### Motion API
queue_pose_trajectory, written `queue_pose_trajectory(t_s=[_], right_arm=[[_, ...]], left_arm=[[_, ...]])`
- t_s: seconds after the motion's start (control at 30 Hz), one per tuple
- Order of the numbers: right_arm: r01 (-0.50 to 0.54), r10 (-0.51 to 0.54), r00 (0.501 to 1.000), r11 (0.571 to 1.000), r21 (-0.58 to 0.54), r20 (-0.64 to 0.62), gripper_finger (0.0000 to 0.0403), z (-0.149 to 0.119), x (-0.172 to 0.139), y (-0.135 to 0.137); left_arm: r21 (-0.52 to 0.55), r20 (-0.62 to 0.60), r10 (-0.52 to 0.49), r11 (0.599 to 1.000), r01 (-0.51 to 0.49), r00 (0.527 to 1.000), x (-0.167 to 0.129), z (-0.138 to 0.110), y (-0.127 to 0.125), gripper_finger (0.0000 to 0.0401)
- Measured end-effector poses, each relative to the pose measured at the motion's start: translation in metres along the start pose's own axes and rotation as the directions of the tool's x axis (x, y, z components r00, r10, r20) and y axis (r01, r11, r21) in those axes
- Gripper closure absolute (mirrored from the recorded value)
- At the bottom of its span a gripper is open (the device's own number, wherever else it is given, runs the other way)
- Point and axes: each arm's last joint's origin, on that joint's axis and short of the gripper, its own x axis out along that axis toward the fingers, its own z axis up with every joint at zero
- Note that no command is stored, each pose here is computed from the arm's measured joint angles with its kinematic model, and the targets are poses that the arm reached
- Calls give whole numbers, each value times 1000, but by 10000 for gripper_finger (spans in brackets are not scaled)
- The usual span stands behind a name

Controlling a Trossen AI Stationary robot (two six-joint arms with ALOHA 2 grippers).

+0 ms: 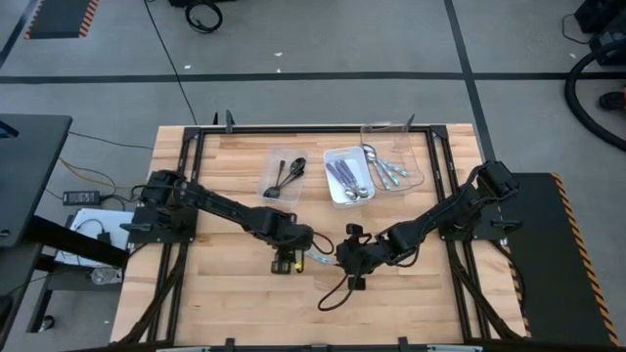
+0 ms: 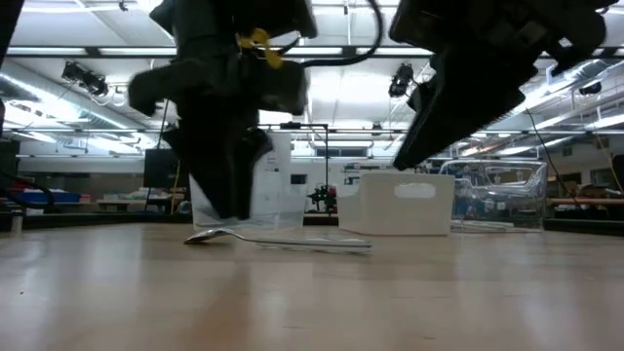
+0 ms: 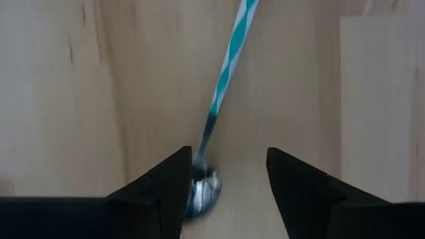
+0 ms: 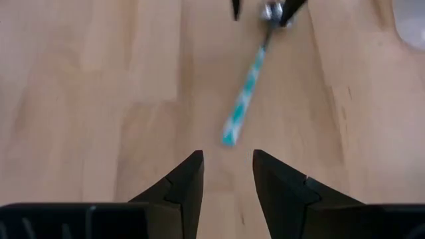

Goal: Sort silverware by color (type)
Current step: Put the blue spoon into the right transparent bin

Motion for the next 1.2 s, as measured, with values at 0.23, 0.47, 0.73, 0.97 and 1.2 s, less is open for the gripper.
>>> queue_pose_trajectory(t_s=[0.23,0.47,0.73,0.97,1.2], right_arm=[[26,-26,997,1000,5,-71,263,-7,-2,-2],[28,-29,997,999,-21,-65,263,-7,-3,-1],[19,-20,999,1000,-19,-32,263,-3,-3,0],[14,-15,1000,999,-31,-18,263,-2,-3,0],[12,-12,1000,1000,-23,-13,263,-2,-3,1]], left_arm=[[53,-74,0,999,3,997,8,8,-1,198],[94,-79,-5,995,12,997,9,9,0,198],[228,-51,37,973,-25,998,9,11,2,198],[249,-46,41,968,-28,998,9,12,7,207],[232,-94,39,973,-17,995,27,11,12,246]])
